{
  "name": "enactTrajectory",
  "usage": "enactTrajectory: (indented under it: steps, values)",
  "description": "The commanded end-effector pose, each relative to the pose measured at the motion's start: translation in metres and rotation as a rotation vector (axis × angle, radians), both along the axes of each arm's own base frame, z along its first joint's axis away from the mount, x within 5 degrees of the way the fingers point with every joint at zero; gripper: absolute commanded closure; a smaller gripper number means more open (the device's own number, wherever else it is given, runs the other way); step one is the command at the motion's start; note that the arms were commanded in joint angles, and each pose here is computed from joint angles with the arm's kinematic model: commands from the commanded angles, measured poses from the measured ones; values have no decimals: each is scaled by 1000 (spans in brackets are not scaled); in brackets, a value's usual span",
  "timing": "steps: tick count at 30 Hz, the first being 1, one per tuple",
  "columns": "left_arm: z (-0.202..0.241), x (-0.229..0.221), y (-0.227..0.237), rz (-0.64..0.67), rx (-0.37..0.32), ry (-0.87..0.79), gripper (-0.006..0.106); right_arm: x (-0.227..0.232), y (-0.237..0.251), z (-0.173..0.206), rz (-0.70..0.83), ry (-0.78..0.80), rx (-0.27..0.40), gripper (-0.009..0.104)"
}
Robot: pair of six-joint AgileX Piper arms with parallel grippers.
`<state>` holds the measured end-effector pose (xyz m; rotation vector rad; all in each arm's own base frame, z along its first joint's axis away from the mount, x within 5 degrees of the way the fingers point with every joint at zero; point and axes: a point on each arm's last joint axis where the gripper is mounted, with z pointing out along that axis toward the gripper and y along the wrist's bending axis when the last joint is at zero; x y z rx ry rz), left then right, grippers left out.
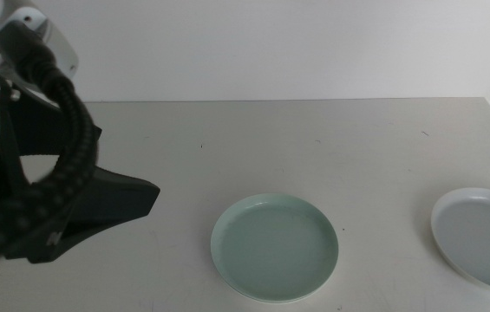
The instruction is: Stack the three bowls on top of each other.
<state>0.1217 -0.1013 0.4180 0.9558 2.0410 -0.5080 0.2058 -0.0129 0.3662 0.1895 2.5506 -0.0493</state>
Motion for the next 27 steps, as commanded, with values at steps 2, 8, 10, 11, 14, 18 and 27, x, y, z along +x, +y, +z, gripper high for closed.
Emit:
enactTrajectory:
  steps: [2,8,10,11,14,18,27]
  values:
    - [14,-2,-1,4,-67,-52,-4,17,-4,1,-5,-17,-24,54]
    - [14,-2,-1,4,-67,-52,-4,49,-14,-26,-30,114,-31,54]
    - [14,-2,-1,4,-67,-52,-4,58,-25,-32,-75,143,-3,54]
    - [14,-2,-1,4,-67,-52,-4,62,-30,-35,-97,152,11,54]
    - [14,-2,-1,4,-67,-52,-4,69,-52,-47,-180,190,57,54]
    - [14,-2,-1,4,-67,-52,-4,74,-86,-67,-285,246,109,54]
    - [14,-2,-1,6,-63,-54,-4,101,-100,-101,-115,251,56,49]
